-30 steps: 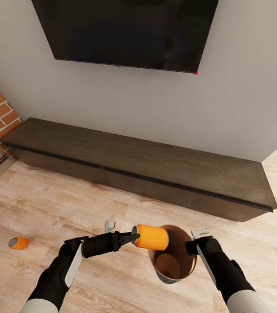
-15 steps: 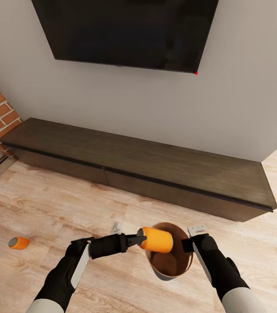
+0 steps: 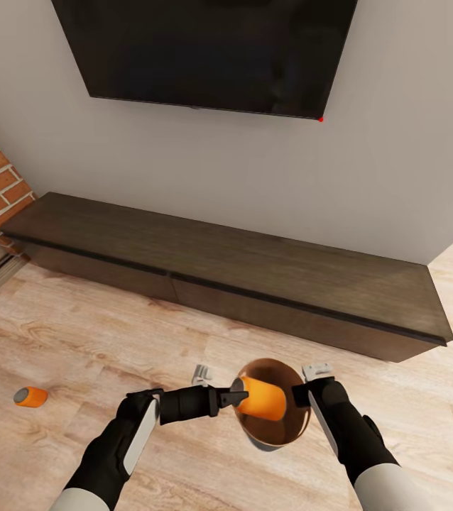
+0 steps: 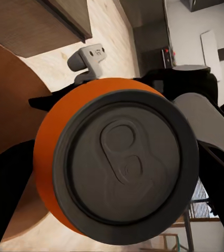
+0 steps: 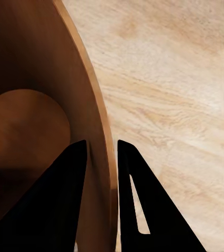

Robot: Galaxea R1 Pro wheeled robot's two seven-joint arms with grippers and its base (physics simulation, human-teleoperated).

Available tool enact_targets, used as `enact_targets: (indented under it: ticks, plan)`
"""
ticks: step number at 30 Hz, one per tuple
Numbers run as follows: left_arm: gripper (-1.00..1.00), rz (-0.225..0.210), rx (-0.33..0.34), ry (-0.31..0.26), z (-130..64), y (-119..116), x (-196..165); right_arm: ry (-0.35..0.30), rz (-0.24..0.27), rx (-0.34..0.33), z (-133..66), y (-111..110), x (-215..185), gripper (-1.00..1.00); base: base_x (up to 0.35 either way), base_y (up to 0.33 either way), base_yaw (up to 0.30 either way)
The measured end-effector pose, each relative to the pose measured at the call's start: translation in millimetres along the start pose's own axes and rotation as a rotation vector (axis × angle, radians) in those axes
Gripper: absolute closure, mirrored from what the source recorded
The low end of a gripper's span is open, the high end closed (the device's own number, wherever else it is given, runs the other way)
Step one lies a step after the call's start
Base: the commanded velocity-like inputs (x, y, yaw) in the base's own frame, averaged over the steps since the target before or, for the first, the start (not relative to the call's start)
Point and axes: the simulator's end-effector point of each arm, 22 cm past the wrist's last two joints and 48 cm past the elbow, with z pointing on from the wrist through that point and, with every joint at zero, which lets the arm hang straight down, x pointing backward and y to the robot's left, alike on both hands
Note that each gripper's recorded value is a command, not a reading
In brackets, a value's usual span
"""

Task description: Put the three can of soda from the living room inside the tash can in the kitchen.

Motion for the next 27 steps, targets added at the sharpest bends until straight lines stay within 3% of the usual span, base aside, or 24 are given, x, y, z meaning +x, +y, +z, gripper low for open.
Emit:
enact_targets:
  ticks: [21,27]
  plan:
    - [1.00,-0.003,-0.046,0.005,10.7,5.9,2.5,-0.015,0.014,-0.010,-4.6,16.4,-12.7,1.00,0.000,0.000,0.000]
    - [1.00,-0.002,-0.072,0.005,10.5,11.6,2.7,0.014,0.009,0.012,-12.7,13.1,-14.5,1.00,0.000,0.000,0.000]
